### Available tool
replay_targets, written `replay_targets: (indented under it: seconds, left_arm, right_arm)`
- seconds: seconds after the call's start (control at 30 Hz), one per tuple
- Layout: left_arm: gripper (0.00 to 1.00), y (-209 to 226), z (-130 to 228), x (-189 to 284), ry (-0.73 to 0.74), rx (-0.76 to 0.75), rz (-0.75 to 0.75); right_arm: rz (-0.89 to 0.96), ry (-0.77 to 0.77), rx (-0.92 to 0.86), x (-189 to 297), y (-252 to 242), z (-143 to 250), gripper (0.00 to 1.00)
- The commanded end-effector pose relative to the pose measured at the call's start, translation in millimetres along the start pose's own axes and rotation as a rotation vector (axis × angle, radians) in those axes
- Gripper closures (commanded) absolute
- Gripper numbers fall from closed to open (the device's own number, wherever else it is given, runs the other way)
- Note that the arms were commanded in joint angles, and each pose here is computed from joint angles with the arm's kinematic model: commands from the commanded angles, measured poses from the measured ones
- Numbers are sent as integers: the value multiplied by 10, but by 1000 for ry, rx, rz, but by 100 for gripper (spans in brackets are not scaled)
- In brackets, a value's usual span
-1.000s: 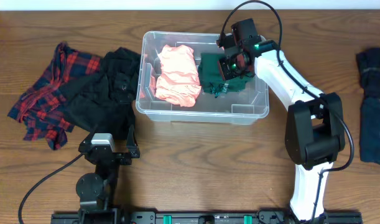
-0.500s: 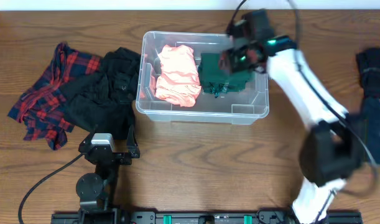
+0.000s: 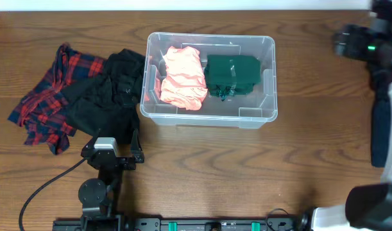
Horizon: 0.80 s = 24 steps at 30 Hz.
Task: Pack container
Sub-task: 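Move the right gripper to the black rolled garment and grasp it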
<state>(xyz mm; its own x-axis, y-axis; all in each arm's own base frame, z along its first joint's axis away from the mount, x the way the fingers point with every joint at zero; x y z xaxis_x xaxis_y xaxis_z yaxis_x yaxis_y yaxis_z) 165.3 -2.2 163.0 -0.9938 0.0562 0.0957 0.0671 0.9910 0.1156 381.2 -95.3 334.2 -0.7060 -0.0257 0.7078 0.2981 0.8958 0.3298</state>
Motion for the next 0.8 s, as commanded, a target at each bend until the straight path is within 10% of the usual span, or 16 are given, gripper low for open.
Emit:
replay_targets:
  seconds: [0.0,0.77]
  left_arm:
    - [2,-18,116,-9,44,2,15]
    - [2,-18,117,-9,44,2,15]
  right_arm:
    - [71,9,-99,-141,-455,-60,20]
    - [222,-9,-414,-898,-2792,102,20]
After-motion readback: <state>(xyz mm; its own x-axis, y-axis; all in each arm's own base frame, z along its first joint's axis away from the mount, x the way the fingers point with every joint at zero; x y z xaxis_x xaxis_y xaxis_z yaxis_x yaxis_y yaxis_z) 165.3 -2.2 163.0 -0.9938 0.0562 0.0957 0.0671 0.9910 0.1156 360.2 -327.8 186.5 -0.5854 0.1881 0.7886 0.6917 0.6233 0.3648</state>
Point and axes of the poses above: each gripper's point midway between its finger pads, its own x axis back along the fingers, its own y axis along the line the jaws close on, z = x × y, the point moved 8 cm from there along x, back along the fingers, and after that the axes turned 11 degrees about -x, right-handed, at the moved point
